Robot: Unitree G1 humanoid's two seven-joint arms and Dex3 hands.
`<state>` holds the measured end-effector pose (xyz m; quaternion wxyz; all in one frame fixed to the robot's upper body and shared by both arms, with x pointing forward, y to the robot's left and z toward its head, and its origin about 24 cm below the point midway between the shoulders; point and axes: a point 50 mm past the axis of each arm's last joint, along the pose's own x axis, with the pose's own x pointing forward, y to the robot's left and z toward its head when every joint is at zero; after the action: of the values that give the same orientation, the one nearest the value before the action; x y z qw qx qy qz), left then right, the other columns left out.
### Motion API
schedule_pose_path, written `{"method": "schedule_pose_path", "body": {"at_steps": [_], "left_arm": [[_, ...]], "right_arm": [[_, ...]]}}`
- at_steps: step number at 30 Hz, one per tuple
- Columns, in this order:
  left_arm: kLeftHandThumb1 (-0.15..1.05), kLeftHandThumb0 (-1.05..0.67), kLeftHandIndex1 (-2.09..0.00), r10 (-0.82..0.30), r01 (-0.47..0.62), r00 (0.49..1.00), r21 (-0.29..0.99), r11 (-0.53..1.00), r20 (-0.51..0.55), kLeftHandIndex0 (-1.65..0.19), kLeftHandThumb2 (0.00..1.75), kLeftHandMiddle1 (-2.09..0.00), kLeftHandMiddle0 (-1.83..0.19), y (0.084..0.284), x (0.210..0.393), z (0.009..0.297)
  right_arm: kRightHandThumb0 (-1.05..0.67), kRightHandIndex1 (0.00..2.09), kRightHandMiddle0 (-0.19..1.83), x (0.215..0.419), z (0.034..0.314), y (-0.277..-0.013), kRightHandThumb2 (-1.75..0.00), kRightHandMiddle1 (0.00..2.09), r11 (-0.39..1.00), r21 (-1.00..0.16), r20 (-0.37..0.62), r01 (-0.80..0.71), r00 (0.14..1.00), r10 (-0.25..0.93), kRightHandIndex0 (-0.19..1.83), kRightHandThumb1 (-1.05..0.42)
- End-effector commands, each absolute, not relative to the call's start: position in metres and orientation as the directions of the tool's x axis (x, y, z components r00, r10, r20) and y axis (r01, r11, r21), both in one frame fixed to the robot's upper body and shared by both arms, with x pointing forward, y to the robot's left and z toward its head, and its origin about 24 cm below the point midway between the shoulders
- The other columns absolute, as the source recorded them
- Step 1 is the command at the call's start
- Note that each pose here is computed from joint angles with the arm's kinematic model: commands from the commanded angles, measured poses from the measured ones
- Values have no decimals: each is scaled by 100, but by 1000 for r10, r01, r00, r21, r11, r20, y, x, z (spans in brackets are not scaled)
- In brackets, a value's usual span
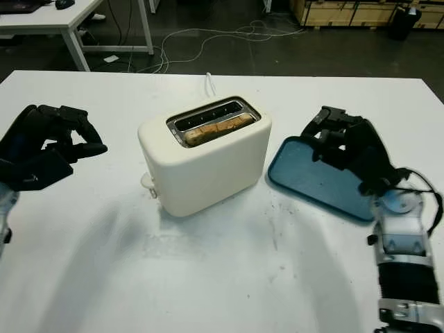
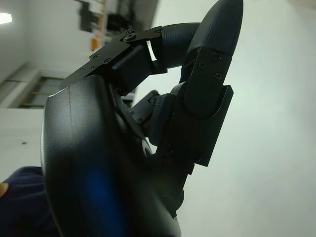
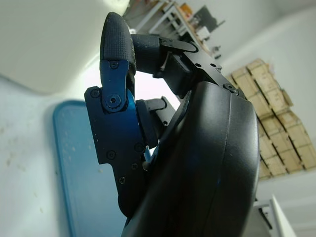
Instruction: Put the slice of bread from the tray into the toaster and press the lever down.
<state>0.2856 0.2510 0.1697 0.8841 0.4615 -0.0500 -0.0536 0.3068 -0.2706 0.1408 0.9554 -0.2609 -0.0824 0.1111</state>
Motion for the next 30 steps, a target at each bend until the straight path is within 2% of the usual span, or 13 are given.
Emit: {"method": "schedule_pose_path", "body": {"at_steps": [1,9,15,17,20,30], "left_arm": [[88,-77,-119,-127,56,992,826,561,19,-119,3,-145,-126,253,284,166],[92,-77,-148,-96,2,992,759,651,80,-108,14,-161,-122,243,283,148],[91,-77,-151,-19,-102,988,728,678,156,-106,20,-165,-122,237,285,141],[87,-77,-155,14,-147,982,707,692,190,-103,30,-169,-120,237,285,139],[74,-76,-161,40,-176,978,697,695,207,-101,59,-173,-119,236,286,136],[65,-77,-161,42,-181,977,714,677,208,-103,73,-171,-124,238,287,141]], "right_arm": [[-66,175,54,309,149,-276,-32,174,828,-537,114,-160,959,259,72,-92],[-70,175,57,316,149,-273,-33,175,832,-536,98,-146,968,233,75,-92],[-68,175,60,319,146,-265,-31,172,878,-471,138,-90,975,174,78,-92],[-68,175,63,320,146,-264,-31,168,880,-468,139,-78,977,161,79,-92],[-69,175,64,321,147,-263,-32,167,873,-482,133,-77,978,160,80,-92],[-67,175,66,320,146,-264,-32,167,870,-487,124,-84,979,164,81,-92]]}}
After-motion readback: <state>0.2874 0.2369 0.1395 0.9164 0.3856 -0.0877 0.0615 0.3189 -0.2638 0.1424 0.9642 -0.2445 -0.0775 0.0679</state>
